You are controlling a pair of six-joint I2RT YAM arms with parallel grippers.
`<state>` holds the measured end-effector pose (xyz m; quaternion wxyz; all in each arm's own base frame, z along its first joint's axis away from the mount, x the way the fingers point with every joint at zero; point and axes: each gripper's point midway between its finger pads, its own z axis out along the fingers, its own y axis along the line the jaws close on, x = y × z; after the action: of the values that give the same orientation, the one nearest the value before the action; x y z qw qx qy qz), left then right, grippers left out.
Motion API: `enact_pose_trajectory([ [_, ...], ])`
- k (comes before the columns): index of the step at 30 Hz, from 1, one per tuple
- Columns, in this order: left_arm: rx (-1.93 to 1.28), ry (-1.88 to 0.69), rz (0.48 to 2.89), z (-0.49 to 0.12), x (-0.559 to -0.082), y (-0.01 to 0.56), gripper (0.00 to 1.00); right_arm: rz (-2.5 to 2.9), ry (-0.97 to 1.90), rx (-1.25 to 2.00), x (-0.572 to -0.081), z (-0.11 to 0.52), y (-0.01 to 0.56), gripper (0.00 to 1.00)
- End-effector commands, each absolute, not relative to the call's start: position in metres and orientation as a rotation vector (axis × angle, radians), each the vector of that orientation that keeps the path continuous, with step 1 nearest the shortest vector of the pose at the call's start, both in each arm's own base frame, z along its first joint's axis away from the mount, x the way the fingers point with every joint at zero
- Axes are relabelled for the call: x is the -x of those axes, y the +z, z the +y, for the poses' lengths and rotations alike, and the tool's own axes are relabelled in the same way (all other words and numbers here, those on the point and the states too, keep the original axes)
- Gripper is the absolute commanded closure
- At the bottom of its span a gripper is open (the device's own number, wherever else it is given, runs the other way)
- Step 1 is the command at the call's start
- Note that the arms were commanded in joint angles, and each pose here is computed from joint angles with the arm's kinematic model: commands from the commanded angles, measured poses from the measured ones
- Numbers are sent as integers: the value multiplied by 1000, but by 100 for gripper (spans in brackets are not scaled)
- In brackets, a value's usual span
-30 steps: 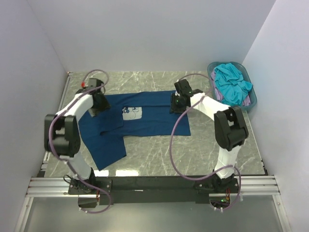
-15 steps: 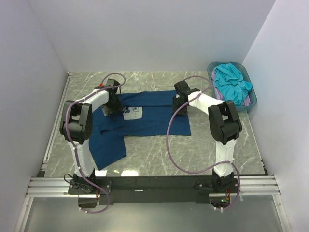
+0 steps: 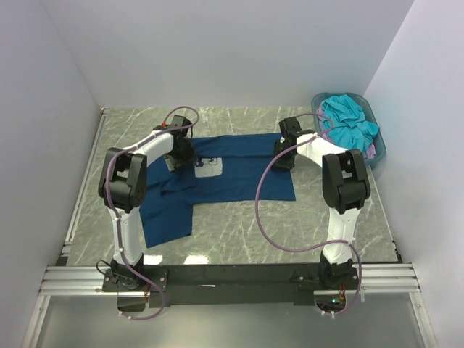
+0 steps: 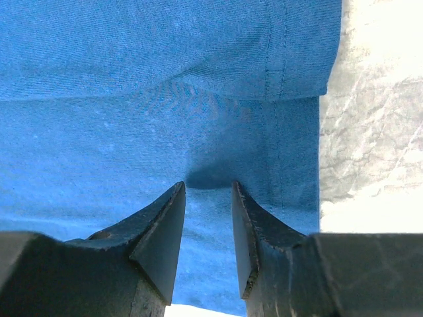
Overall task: Fold and stack the t-shirts
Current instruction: Fold the tshirt
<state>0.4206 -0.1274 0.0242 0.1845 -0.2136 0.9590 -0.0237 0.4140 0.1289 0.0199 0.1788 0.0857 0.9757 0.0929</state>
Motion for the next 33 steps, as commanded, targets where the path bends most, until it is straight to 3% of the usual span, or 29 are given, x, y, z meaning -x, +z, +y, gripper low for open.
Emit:
enact_pose_trajectory([
  [1, 649, -164, 2742, -149, -422, 18, 30, 2767, 197, -208, -409, 122, 29, 58],
  [11, 763, -125, 2465, -78, -417, 131, 15, 2646, 197, -231, -374, 112, 83, 52],
  [18, 997, 9, 2456, 11, -332, 94, 20, 2675, 174, -304, -317, 99, 65, 52],
  [24, 1149, 33, 2474, 45, -277, 53, 21, 2667, 175, -331, -304, 94, 59, 52],
  [33, 1158, 20, 2480, 58, -285, 37, 39, 2674, 196, -311, -302, 96, 54, 52],
])
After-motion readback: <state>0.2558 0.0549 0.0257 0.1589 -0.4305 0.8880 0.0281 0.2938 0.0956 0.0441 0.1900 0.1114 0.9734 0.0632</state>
